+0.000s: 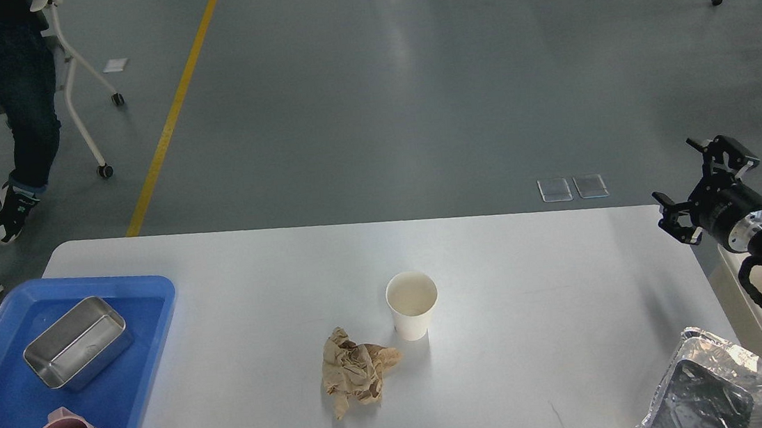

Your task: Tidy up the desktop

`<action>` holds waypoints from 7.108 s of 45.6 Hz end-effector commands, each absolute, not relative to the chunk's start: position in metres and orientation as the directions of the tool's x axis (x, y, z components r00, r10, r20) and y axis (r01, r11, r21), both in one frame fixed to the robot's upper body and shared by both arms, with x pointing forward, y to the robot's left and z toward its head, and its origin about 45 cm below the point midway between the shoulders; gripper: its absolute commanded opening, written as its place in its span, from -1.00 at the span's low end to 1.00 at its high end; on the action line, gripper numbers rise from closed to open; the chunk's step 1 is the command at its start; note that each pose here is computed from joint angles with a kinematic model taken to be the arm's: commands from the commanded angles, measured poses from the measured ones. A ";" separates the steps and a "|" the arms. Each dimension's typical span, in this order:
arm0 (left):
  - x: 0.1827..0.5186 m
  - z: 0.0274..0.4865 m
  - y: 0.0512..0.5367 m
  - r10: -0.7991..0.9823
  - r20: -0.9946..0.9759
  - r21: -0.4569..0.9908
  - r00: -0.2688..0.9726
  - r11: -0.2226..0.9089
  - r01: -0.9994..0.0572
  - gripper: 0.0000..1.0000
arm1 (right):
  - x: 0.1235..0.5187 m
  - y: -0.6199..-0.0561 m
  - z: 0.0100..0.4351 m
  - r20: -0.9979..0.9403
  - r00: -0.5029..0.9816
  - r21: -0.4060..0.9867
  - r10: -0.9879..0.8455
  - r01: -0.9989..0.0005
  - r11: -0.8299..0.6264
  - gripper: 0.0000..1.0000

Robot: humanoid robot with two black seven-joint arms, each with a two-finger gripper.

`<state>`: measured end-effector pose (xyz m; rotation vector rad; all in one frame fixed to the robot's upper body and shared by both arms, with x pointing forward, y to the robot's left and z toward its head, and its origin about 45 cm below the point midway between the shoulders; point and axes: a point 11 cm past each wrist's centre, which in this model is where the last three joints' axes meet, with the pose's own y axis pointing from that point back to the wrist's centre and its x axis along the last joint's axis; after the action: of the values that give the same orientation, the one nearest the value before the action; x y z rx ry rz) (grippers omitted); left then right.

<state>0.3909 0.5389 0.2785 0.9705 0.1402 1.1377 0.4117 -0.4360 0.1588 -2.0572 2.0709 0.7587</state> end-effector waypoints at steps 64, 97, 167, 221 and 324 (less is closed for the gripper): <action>0.417 0.134 0.302 0.375 -0.917 -0.066 0.135 0.192 -0.979 0.94 | 0.426 -0.423 0.173 -0.466 -0.029 0.204 -0.884 -0.976 -0.075 1.00; 0.410 0.127 0.310 0.399 -0.909 -0.047 0.120 0.186 -0.981 0.94 | 0.370 -0.411 0.257 0.179 0.488 0.336 -0.854 -0.847 -0.413 1.00; 0.398 0.116 0.326 0.476 -0.874 0.007 0.104 0.226 -0.974 0.94 | 0.219 -0.503 0.325 0.712 0.701 0.690 -0.048 -0.710 -0.142 1.00; 0.383 0.102 0.337 0.491 -0.869 0.046 0.066 0.213 -0.976 0.94 | 0.229 -0.471 0.136 0.624 0.734 0.778 0.269 -0.555 -0.294 1.00; 0.342 0.066 0.346 0.486 -0.874 0.109 0.003 0.201 -0.973 0.94 | 0.224 -0.492 0.055 0.476 0.819 0.878 0.319 -0.424 -0.221 -0.87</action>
<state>0.3410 0.3467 0.0660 -0.6497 0.9676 1.2828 0.2244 -0.4928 0.0551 -4.1430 0.2549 -1.7118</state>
